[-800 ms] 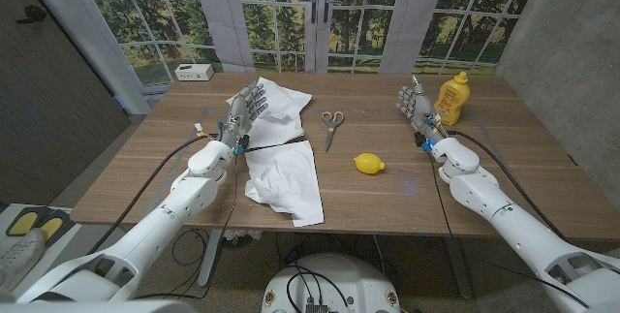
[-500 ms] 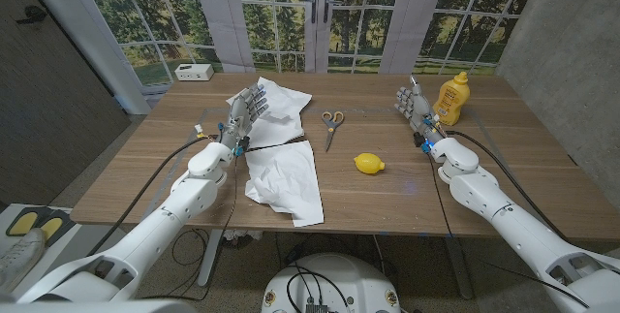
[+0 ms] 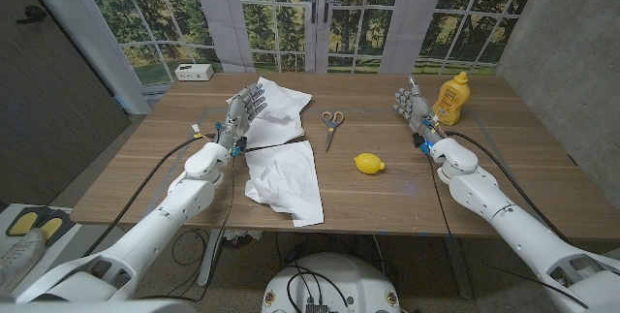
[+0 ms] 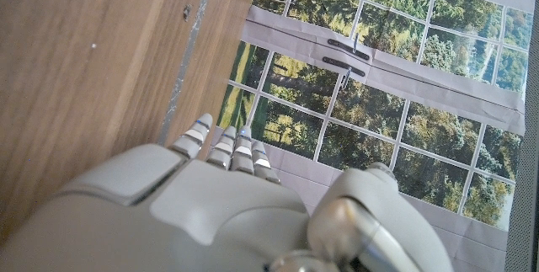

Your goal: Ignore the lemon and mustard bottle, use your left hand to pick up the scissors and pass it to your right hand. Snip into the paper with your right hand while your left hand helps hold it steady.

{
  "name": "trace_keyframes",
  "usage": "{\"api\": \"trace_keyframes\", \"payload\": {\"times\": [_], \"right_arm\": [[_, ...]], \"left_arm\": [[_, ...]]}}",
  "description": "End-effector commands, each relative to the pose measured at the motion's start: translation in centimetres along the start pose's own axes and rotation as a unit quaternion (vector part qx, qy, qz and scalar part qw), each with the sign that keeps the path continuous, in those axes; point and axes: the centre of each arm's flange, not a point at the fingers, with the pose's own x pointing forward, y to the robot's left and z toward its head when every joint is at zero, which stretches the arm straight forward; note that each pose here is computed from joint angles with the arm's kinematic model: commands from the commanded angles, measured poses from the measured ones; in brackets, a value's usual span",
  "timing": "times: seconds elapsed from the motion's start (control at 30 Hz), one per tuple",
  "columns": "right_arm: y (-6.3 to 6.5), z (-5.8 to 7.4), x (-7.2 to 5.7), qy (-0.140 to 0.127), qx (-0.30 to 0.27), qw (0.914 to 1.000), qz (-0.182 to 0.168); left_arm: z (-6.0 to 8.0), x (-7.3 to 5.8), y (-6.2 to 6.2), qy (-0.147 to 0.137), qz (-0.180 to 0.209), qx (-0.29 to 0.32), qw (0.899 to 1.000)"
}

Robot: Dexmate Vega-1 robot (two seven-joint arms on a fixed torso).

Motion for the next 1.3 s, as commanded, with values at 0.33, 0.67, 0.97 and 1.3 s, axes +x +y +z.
{"api": "trace_keyframes", "payload": {"times": [0.33, 0.67, 0.97, 1.3], "right_arm": [[0.8, 1.4, -0.3, 0.000, -0.009, 1.0000, 0.001], [0.9, 1.7, -0.6, 0.003, -0.022, 0.9997, 0.013], [0.7, 1.7, -1.4, -0.001, -0.032, 0.9993, 0.021], [0.4, 1.6, -2.4, 0.007, -0.033, 0.9988, 0.036]], "left_arm": [[2.0, -0.5, 0.3, -0.012, -0.008, 0.068, 0.998], [2.4, -1.6, -0.1, -0.010, 0.010, 0.086, 0.996], [2.5, -2.4, -1.3, -0.010, 0.021, 0.108, 0.994], [2.9, -4.4, -2.2, -0.019, 0.047, 0.119, 0.992]]}}
